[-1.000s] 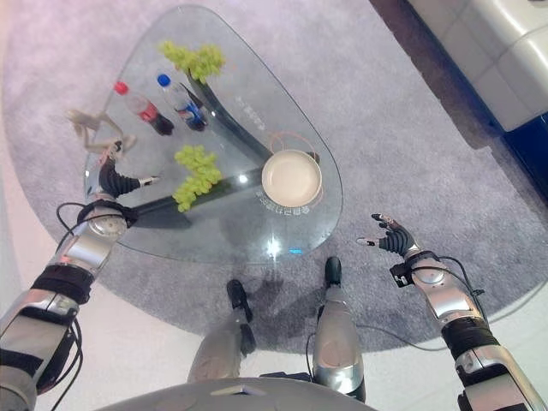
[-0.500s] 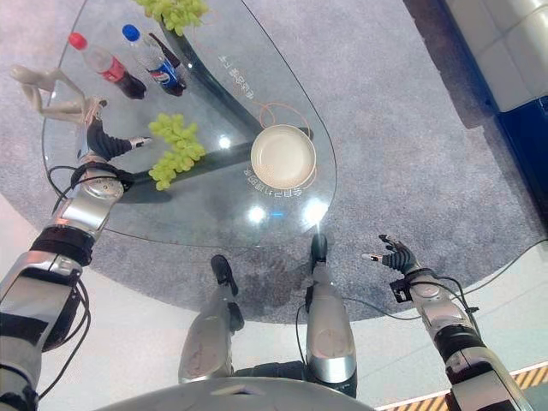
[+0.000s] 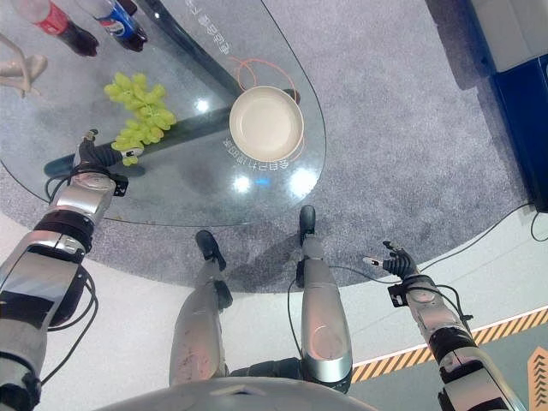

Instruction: Pick up fruits into the plate

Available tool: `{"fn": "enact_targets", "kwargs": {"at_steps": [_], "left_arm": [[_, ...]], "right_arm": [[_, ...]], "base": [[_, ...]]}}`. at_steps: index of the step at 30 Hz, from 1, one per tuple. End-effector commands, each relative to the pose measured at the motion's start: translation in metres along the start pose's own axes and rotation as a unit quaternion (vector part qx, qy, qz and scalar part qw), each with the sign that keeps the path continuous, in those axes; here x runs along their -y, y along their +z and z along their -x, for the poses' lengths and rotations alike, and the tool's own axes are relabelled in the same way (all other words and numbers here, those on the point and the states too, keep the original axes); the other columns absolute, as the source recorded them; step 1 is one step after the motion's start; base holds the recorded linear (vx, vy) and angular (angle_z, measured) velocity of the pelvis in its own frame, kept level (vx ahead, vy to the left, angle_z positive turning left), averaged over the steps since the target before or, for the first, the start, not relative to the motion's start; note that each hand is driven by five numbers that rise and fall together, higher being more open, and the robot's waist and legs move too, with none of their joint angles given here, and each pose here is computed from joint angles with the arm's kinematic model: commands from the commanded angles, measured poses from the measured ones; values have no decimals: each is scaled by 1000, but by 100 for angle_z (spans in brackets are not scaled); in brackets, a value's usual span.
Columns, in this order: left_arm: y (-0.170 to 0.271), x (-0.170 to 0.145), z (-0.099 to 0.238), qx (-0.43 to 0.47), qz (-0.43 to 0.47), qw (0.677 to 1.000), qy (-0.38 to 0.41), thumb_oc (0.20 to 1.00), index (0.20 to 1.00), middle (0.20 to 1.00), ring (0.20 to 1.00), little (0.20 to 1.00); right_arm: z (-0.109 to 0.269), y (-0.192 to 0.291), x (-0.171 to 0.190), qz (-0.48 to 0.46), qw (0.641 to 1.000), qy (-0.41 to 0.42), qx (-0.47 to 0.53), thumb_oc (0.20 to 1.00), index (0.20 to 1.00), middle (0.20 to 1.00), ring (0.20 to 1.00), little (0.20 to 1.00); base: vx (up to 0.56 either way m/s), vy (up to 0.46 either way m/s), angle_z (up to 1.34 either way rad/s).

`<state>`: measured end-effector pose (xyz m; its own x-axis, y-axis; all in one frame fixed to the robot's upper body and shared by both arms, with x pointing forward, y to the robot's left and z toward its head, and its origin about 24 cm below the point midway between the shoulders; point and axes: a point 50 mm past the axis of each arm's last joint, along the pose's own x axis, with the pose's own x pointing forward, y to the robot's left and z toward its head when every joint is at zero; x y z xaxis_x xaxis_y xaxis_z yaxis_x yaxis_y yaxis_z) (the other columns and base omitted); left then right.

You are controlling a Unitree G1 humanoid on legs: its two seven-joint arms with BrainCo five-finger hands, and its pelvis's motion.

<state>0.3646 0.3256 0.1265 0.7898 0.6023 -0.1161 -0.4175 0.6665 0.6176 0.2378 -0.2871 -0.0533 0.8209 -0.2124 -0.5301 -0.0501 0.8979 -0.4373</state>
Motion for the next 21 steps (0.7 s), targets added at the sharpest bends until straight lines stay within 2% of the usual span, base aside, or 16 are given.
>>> {"fn": "enact_targets", "kwargs": {"at_steps": [1,4,10,15,16,21], "left_arm": [[-3,-24,-7,-32,9,999,23,1000,1000,1000,1000,1000],[-6,-20,-7,-35,2,999,19,1000,1000,1000,1000,1000],[1,-25,-6,0,-26,997,72,1000,1000,1000,1000,1000],[23,-46,-6,51,-64,981,176,1000,1000,1000,1000,1000],[33,-55,-5,70,-75,971,217,1000,1000,1000,1000,1000],[56,-75,2,109,-85,934,329,1000,1000,1000,1000,1000]], "right_arm": [[3,-7,2,-17,1000,-20,-3,1000,1000,1000,1000,1000],[2,-5,1,-16,1000,-25,1,1000,1000,1000,1000,1000],[2,-4,1,-14,1000,-24,6,1000,1000,1000,1000,1000],[3,-7,-2,-15,1000,-19,4,1000,1000,1000,1000,1000],[3,-8,-3,-15,1000,-16,4,1000,1000,1000,1000,1000],[4,-15,-7,-21,1000,-12,-1,1000,1000,1000,1000,1000]], "base": [[0,0,0],[0,3,-1],[5,-4,-6],[0,0,0],[2,-31,3],[3,-32,1]]}}
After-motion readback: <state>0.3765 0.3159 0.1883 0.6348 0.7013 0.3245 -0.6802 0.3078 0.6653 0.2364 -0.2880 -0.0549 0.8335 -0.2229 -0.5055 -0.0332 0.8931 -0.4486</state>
